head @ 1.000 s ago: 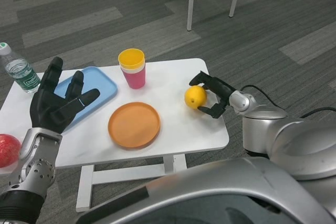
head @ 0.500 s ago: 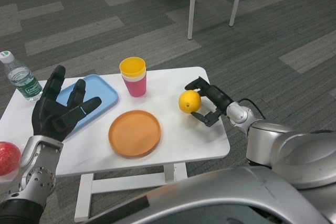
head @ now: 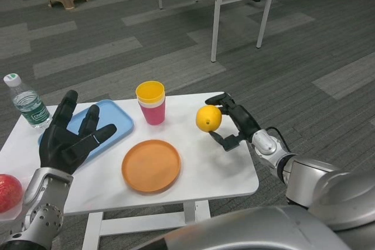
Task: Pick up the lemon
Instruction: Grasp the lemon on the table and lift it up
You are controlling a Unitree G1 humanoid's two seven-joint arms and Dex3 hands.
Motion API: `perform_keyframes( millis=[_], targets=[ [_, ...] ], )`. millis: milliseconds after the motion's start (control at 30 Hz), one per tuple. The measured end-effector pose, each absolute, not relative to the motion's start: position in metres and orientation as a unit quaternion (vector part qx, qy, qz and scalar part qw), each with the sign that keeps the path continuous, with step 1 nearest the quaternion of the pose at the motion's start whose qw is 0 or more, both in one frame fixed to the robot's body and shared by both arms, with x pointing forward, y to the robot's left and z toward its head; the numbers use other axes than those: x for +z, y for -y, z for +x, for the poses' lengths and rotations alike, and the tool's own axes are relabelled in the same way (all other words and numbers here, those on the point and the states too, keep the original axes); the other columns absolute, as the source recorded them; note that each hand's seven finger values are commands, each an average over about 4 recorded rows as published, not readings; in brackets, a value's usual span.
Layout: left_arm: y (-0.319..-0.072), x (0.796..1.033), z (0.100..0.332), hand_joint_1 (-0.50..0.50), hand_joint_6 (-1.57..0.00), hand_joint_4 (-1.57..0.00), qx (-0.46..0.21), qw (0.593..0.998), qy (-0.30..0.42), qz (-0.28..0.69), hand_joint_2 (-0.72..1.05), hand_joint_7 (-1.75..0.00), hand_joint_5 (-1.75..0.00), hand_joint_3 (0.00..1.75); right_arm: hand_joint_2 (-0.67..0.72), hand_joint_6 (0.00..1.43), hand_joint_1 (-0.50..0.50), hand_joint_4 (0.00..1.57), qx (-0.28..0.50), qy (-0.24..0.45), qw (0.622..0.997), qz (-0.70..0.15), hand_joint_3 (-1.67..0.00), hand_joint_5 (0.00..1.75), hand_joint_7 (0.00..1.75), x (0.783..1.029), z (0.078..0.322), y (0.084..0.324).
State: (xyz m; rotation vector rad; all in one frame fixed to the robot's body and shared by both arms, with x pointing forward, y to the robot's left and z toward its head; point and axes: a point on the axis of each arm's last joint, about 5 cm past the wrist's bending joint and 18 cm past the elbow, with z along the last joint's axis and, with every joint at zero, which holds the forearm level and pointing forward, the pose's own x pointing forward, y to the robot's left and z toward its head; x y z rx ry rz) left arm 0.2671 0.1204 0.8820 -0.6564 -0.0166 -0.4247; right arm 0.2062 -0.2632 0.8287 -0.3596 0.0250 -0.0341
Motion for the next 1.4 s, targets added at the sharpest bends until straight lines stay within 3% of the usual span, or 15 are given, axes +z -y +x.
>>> perform_keyframes(
  millis=[1167, 1400],
  targets=[
    [-0.116, 0.883, 0.267, 0.5, 0.0, 0.0, -0.201, 0.92, 0.021, -0.335, 0.96, -0.07, 0.0, 0.09, -0.35, 0.35, -0.46, 0.03, -0.022, 0.159, 0.984, -0.071, -1.59, 0.87, 1.4, 0.867, 0.233, 0.226],
    [-0.116, 0.883, 0.267, 0.5, 0.0, 0.0, -0.2, 0.921, 0.022, -0.335, 0.96, -0.07, 0.0, 0.09, -0.35, 0.37, -0.46, 0.03, -0.026, 0.174, 0.982, -0.064, -1.59, 0.97, 1.4, 0.872, 0.235, 0.226]
  ],
)
